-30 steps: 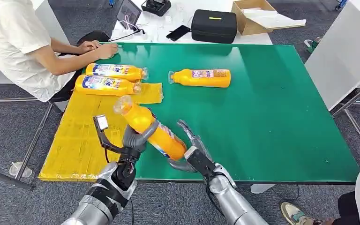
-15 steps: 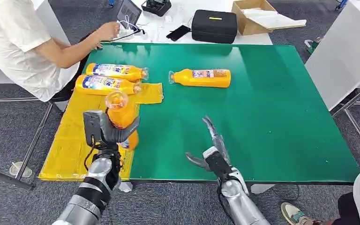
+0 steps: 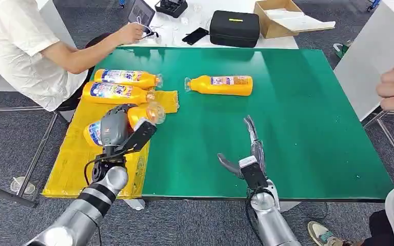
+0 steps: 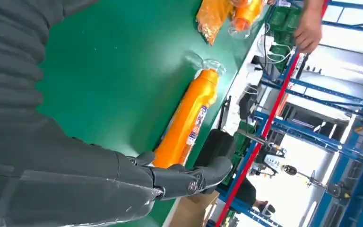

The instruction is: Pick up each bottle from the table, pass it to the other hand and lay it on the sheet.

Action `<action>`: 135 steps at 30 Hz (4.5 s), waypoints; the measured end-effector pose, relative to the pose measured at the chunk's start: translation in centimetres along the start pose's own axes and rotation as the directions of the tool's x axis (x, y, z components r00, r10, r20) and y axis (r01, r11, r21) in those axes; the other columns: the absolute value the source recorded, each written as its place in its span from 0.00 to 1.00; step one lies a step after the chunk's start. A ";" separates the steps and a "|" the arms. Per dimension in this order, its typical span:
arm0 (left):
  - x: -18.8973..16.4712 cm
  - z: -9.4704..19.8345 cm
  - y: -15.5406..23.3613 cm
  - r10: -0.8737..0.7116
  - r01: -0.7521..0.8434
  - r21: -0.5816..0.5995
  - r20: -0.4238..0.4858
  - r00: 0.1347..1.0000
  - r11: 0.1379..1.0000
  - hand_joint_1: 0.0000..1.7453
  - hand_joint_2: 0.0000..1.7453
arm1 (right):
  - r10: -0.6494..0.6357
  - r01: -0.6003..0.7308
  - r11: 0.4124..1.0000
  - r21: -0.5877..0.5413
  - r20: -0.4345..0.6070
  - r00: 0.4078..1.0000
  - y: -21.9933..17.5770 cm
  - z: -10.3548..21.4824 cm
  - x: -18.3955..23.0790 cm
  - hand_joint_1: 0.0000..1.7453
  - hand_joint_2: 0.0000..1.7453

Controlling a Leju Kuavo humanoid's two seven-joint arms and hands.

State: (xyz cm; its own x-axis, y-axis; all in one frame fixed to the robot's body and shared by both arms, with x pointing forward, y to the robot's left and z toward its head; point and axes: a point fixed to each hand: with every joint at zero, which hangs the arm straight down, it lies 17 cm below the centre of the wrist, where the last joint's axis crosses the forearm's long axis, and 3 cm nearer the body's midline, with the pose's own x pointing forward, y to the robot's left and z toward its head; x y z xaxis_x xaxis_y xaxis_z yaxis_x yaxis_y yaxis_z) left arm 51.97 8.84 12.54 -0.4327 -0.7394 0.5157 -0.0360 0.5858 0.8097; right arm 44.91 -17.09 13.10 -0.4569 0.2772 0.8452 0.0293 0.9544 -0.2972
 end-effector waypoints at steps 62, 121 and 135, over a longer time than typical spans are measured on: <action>-3.8 3.9 -8.5 -0.026 0.016 -0.532 -0.011 1.000 0.847 0.00 1.00 | -0.038 0.037 0.999 -0.018 -0.006 0.999 0.3 -0.6 0.1 0.00 1.00; 19.1 8.4 -3.3 0.714 -0.687 -0.196 0.163 0.681 0.700 0.00 1.00 | 0.797 -0.779 0.572 0.257 0.053 0.602 -7.4 3.1 -8.4 0.00 1.00; 18.9 7.1 -1.8 0.687 -0.666 -0.171 0.194 0.700 0.727 0.00 1.00 | 0.777 -0.690 0.591 0.417 -0.064 0.627 -6.2 1.4 -12.2 0.00 1.00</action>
State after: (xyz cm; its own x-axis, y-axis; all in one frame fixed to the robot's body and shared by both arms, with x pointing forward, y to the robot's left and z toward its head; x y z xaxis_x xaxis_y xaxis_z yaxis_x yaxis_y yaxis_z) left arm 37.47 -3.82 18.79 -0.5023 -0.0511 0.8632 0.4159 0.8610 0.2929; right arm 49.07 -26.50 4.00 -0.2067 0.9220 0.3273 -0.0377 0.3268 -0.9443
